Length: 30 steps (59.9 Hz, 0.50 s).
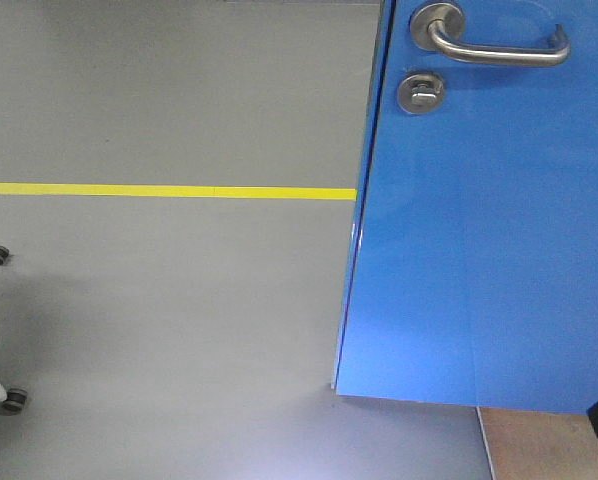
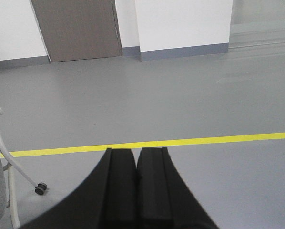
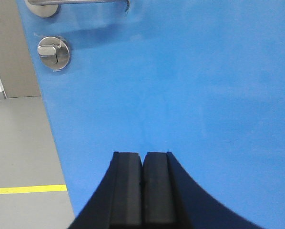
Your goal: Move to blue door and open it
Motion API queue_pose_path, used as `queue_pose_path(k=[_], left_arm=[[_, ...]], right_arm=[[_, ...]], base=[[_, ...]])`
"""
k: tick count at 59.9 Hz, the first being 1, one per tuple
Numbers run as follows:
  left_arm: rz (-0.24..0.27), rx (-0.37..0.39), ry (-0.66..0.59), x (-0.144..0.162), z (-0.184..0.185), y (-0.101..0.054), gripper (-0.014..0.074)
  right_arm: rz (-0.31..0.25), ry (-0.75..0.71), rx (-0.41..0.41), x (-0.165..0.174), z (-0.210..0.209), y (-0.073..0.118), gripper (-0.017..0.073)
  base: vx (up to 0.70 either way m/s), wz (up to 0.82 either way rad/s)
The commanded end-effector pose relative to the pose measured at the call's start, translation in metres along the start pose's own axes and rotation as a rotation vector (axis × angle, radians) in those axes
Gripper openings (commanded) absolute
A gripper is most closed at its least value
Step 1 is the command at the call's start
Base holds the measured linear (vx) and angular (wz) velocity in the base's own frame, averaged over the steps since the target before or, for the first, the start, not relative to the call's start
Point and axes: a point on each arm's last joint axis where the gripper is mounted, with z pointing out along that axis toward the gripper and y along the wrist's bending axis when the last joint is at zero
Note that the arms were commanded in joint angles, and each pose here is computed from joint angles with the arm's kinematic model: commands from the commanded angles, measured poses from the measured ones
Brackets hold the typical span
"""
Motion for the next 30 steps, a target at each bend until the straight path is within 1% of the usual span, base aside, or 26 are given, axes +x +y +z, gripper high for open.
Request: queue_pose_path(k=[1, 30], left_arm=[[-0.009, 0.006, -0.088, -0.0063, -0.0003, -0.0004, 0.0070], [-0.009, 0.006, -0.088, -0.0063, -0.0003, -0.0004, 0.0070]], right_arm=[[-0.002, -0.074, -0.006, -0.0010, -0.0003, 0.0000, 0.0002], [-0.002, -0.075, -0.006, -0.0010, -0.0003, 0.0000, 0.0002]], base=[[0.00, 0.00], [0.00, 0.00]])
